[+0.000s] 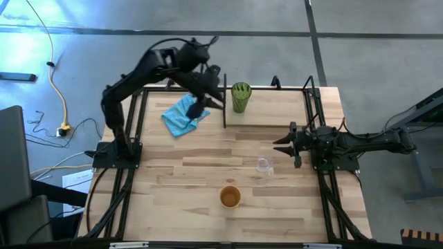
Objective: Stack small to large cups/mugs on shelf
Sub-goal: Put the yellow cup on the shelf
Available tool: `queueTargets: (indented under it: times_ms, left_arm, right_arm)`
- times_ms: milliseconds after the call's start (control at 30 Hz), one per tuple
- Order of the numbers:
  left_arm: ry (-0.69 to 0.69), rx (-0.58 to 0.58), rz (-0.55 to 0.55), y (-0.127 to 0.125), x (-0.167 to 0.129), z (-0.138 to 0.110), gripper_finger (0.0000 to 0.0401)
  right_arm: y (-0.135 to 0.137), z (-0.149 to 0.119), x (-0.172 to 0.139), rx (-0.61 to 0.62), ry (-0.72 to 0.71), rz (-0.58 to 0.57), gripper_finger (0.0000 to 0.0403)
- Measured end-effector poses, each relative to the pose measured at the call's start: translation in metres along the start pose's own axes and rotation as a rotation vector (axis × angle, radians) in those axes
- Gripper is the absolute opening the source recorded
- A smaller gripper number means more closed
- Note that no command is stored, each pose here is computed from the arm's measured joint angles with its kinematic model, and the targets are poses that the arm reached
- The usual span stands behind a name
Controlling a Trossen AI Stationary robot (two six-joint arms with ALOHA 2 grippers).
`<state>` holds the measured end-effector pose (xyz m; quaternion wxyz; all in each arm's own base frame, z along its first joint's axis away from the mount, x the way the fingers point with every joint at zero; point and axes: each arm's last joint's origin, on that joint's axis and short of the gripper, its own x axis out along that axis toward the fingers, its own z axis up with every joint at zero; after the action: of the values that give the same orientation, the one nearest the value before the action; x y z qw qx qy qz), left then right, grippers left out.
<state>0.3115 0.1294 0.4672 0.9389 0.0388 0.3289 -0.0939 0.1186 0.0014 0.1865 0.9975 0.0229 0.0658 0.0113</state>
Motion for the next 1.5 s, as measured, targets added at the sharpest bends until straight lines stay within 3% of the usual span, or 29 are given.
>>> queueTargets:
  times_ms: [167,267,600,833,1033,1267,1500]
  left_arm:
    - [-0.094,0.005,-0.215,-0.022,-0.022,0.002,0.0108]
    - [-0.093,0.021,-0.289,-0.032,-0.022,0.002,0.0108]
    - [-0.003,0.048,-0.427,-0.053,0.004,-0.003,0.0108]
    - [0.038,0.06,-0.491,-0.061,0.025,-0.011,0.0108]
    - [-0.036,0.11,-0.445,-0.064,0.017,-0.013,0.0108]
    - [-0.221,0.171,-0.094,-0.07,-0.01,-0.001,0.0108]
    - [-0.418,0.172,0.11,-0.088,-0.029,-0.014,0.0108]
  right_arm:
    - [0.001,0.016,-0.001,0.004,-0.171,0.009,0.0091]
    - [0.002,0.024,-0.003,0.024,-0.229,0.027,0.0091]
    - [0.008,0.057,0.003,0.035,-0.231,0.197,0.0091]
    - [0.009,0.084,0.019,0.01,-0.142,0.2,0.0091]
    - [0.009,0.097,0.033,-0.008,-0.057,0.195,0.0091]
    - [0.009,0.097,0.046,-0.056,-0.018,0.192,0.0091]
    - [0.009,0.094,0.051,-0.08,-0.001,0.188,0.0091]
